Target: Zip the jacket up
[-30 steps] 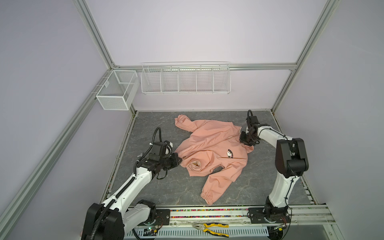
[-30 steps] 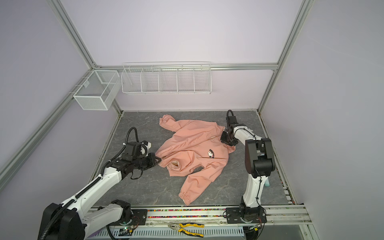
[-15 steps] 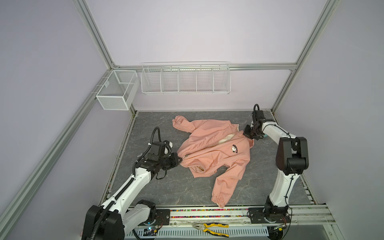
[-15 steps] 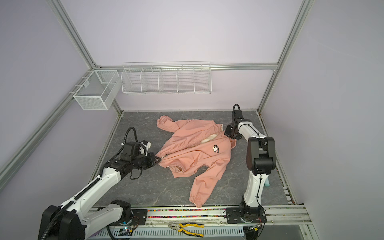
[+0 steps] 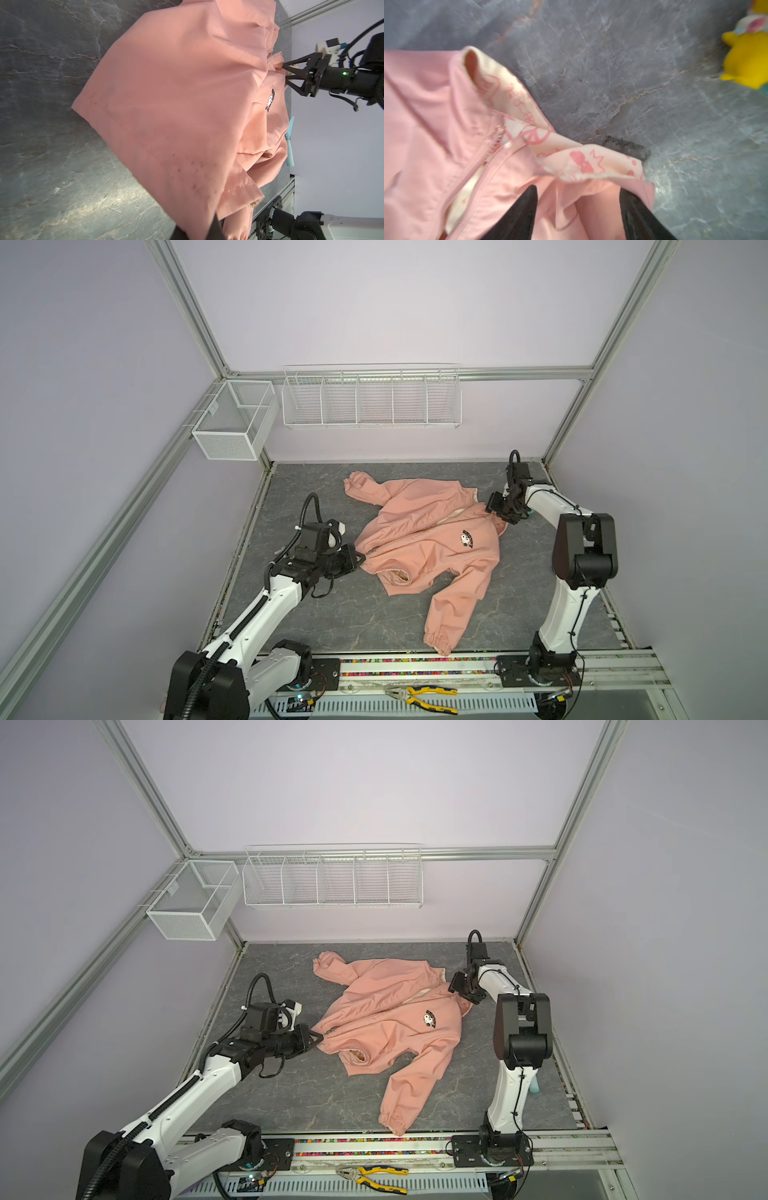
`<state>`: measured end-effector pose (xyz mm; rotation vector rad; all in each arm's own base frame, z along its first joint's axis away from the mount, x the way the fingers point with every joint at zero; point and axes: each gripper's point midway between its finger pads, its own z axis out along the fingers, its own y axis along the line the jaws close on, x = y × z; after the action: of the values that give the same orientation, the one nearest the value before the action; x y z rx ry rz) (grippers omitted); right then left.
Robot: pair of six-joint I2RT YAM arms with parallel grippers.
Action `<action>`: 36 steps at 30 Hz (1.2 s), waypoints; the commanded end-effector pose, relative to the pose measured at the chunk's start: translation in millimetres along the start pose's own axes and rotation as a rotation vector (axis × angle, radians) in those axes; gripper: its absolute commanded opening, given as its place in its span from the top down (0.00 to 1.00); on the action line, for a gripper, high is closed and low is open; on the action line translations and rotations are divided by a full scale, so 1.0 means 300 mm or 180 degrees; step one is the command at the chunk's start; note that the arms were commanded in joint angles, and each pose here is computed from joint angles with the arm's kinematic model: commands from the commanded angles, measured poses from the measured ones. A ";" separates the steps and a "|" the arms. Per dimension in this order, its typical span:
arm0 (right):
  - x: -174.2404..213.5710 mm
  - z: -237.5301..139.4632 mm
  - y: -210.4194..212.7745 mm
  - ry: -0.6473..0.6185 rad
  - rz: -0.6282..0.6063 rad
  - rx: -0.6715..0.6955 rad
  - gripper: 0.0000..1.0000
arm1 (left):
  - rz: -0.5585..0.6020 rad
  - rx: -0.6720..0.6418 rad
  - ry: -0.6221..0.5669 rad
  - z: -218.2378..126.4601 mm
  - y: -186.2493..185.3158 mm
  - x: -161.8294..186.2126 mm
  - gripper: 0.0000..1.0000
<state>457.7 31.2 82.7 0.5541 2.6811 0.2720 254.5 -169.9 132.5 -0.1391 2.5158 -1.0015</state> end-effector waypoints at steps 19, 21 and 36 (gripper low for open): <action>0.742 -0.480 0.907 0.0730 -0.1502 -0.2645 0.33 | 0.0008 0.0136 -0.0017 0.002 -0.015 -0.001 1.00; 0.816 -0.486 0.964 0.0898 -0.1452 -0.2884 0.32 | 0.0005 0.0145 -0.0012 0.003 -0.015 0.001 1.00; 0.947 -0.347 1.035 0.1046 -0.1462 -0.2852 0.24 | 0.0014 0.0246 -0.0023 0.009 -0.028 0.000 1.00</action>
<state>277.0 416.8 170.3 -0.4149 2.5068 1.4021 254.3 -177.1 135.7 -0.1198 2.4858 -1.0740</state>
